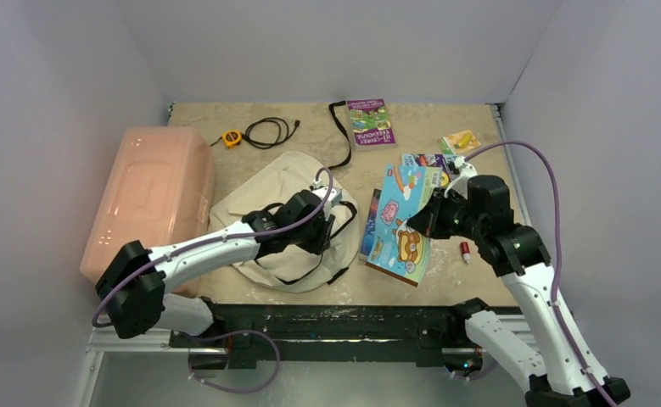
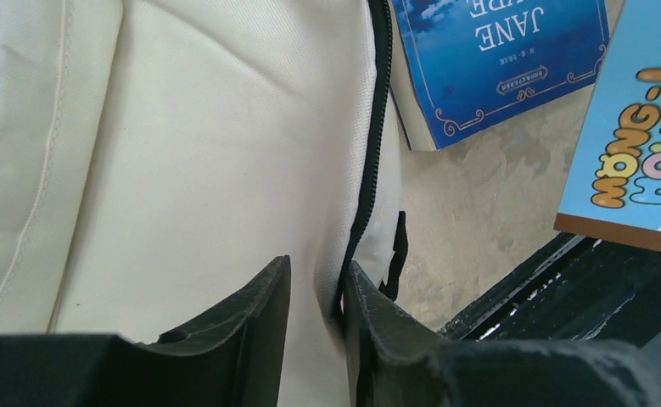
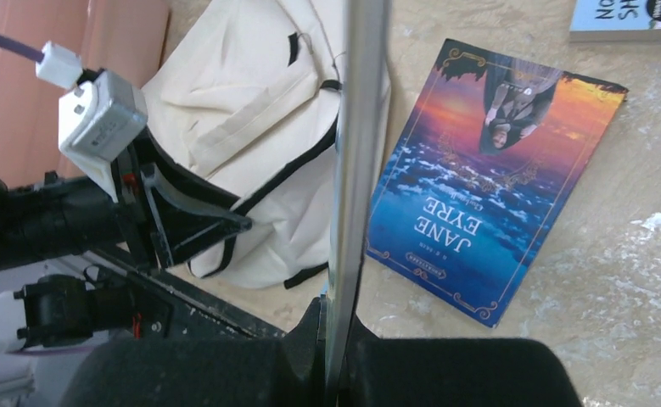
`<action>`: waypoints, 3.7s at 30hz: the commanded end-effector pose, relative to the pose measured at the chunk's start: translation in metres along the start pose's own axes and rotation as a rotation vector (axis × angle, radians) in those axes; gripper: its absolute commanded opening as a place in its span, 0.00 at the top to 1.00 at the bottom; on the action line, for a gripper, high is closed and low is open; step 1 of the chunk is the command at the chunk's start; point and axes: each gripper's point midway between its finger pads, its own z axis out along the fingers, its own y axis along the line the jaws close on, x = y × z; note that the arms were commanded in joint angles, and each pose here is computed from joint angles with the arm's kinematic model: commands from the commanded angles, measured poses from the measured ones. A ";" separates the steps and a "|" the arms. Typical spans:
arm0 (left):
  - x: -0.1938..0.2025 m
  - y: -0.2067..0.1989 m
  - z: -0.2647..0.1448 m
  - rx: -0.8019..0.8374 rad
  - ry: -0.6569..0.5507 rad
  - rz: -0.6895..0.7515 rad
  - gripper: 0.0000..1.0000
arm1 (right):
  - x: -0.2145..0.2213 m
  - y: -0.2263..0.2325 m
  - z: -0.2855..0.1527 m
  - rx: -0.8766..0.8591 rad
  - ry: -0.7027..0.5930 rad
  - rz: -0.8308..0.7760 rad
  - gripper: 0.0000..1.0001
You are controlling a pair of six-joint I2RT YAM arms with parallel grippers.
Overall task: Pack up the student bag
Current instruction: Place the book in the student bag.
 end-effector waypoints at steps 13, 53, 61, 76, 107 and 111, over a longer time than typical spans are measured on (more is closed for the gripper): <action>-0.098 0.033 -0.098 -0.233 -0.370 0.089 1.00 | 0.042 0.071 -0.025 -0.484 0.231 -0.080 1.00; -0.155 -0.004 -0.157 -0.095 -0.551 0.023 1.00 | 0.056 0.090 0.129 -0.362 0.370 0.945 1.00; -0.155 -0.012 -0.161 -0.067 -0.536 0.049 1.00 | 0.022 0.098 0.151 -0.338 0.242 1.070 1.00; -0.157 -0.004 -0.183 -0.128 -0.484 0.313 1.00 | 0.076 0.055 0.180 -0.118 0.181 0.892 1.00; -0.165 -0.051 -0.166 0.096 -0.461 0.303 1.00 | 0.021 0.134 0.260 -0.316 -0.112 0.831 1.00; -0.163 -0.043 -0.169 0.057 -0.454 0.361 1.00 | 0.026 0.129 0.256 -0.353 -0.140 0.794 0.83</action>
